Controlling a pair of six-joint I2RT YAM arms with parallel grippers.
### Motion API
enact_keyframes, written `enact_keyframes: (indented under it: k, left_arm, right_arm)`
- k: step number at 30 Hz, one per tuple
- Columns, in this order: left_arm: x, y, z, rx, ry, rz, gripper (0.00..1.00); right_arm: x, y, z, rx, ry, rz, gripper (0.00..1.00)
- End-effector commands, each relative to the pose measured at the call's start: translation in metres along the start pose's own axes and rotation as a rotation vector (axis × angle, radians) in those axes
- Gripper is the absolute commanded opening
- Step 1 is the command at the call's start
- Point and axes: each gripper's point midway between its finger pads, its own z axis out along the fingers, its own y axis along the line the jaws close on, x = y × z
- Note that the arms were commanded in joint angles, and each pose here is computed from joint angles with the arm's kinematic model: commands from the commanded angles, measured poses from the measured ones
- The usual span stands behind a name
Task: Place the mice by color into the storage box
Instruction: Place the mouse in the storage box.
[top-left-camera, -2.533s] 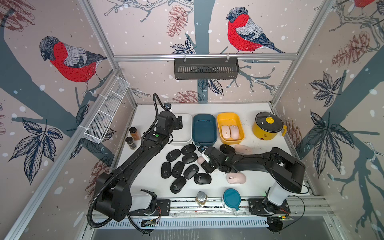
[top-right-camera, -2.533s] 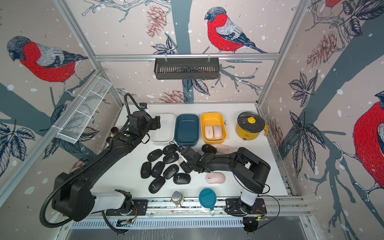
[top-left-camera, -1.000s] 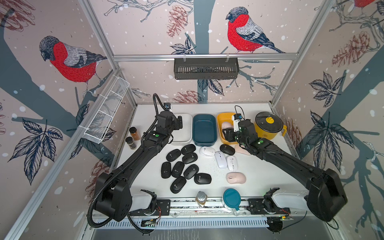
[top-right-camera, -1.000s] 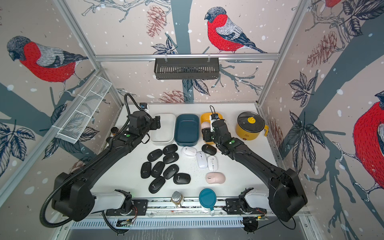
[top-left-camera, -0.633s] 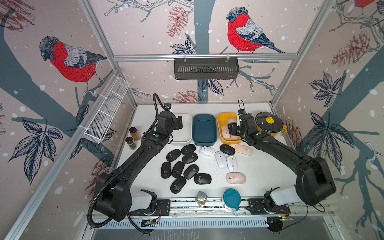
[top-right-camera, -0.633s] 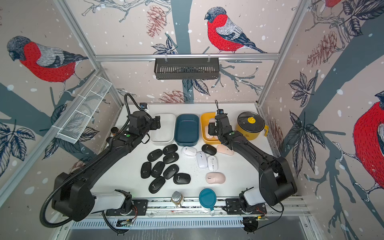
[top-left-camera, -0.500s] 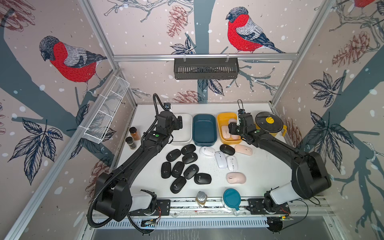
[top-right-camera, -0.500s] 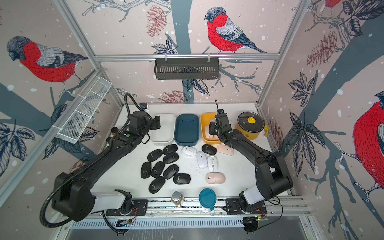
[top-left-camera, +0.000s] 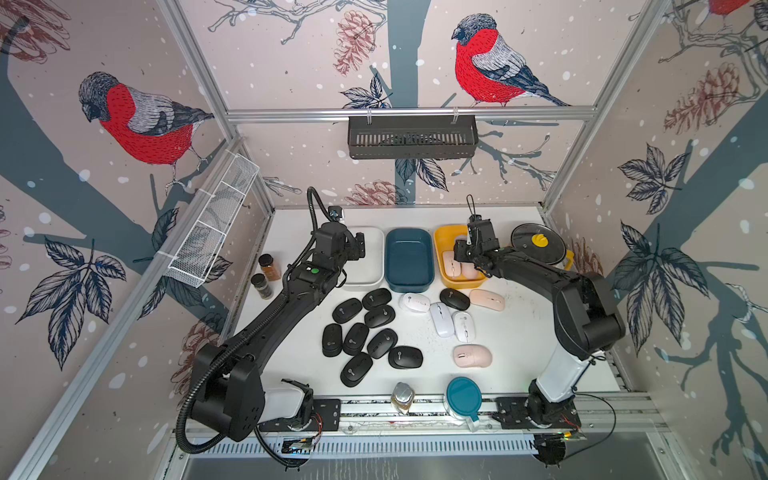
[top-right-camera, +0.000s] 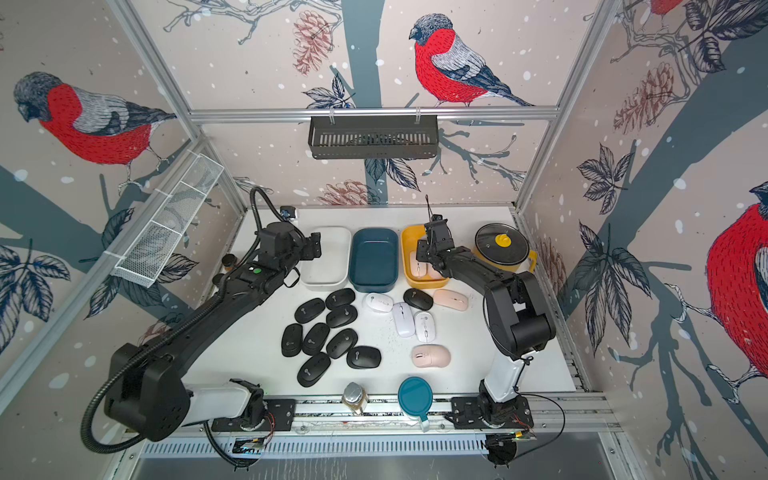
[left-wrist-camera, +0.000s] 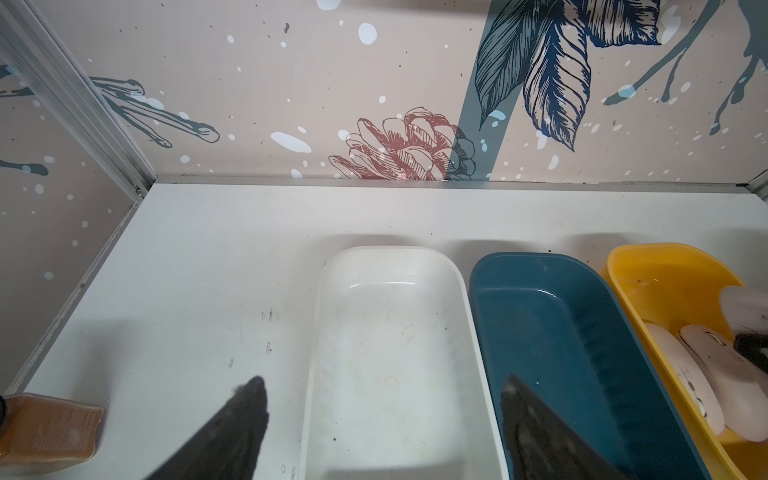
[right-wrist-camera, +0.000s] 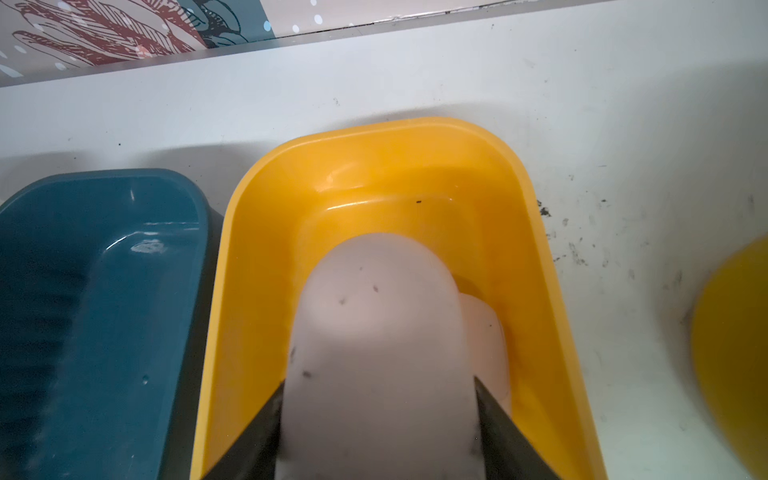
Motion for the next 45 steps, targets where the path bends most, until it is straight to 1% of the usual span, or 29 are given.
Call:
enact_keyframes:
  k: [1,9,22,37,42,45]
  left_arm:
    - [-0.003,0.0,0.0,-0.006,-0.014,-0.001,0.86]
    - [-0.002,-0.001,0.001,0.001,-0.009,-0.004,0.86]
    - [-0.001,-0.001,0.002,-0.004,-0.006,0.001,0.86]
    - [-0.001,0.001,0.002,-0.014,-0.007,0.008,0.87]
    - [0.001,0.001,0.003,-0.015,-0.002,0.01,0.87]
    - [0.001,0.001,0.004,-0.018,-0.001,0.011,0.87]
  right_arm:
    - [-0.011,0.001,0.008,0.0,-0.024,-0.006,0.55]
    - [-0.009,-0.001,0.035,0.014,0.002,-0.003,0.55]
    - [-0.005,0.002,0.061,0.016,0.032,-0.012,0.55]
    - [0.002,0.004,0.081,0.041,0.063,-0.032,0.55]
    - [0.006,0.005,0.086,0.053,0.072,-0.046,0.57]
    - [0.007,0.003,0.086,0.059,0.073,-0.046,0.6]
